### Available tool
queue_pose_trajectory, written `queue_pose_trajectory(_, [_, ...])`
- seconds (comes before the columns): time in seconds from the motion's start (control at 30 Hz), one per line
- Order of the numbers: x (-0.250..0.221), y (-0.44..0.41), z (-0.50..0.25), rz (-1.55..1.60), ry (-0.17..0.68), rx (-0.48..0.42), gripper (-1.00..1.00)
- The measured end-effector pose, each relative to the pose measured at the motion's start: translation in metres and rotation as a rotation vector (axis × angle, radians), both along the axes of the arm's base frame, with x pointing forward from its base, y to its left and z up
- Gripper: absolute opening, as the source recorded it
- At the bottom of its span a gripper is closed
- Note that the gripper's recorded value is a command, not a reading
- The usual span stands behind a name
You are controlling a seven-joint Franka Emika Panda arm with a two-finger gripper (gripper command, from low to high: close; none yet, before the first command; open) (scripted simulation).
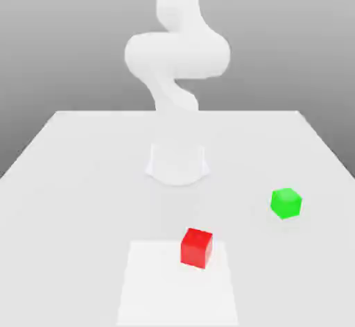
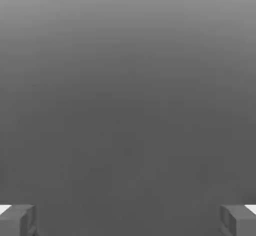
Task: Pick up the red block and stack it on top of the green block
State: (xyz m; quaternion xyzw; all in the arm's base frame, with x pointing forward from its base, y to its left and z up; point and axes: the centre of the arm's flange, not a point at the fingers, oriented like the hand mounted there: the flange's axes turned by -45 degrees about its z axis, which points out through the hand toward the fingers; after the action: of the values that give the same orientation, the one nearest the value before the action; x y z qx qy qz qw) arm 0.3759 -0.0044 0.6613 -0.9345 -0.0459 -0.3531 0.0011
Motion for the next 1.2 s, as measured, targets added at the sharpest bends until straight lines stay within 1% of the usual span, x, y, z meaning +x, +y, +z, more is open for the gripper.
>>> queue_pose_trajectory(0.13, [0.040,0.003,-0.099,0.192,0.140,-0.086,0.00])
queue_pose_trajectory(0.3, [0.055,0.019,-0.223,0.445,0.301,-0.195,0.00])
queue_pose_trajectory(0.47, [0.036,0.036,-0.335,0.706,0.449,-0.301,0.00])
queue_pose_trajectory(0.63, [-0.011,0.043,-0.429,0.975,0.587,-0.404,0.00])
queue_pose_trajectory(0.73, [-0.023,0.043,-0.456,1.044,0.616,-0.432,0.00])
queue_pose_trajectory(1.07, [-0.025,0.042,-0.512,1.053,0.622,-0.434,0.00])
queue_pose_trajectory(1.1, [-0.027,0.042,-0.517,1.053,0.623,-0.432,-1.00])
queue_pose_trajectory(1.2, [-0.027,0.042,-0.517,1.053,0.624,-0.432,-1.00])
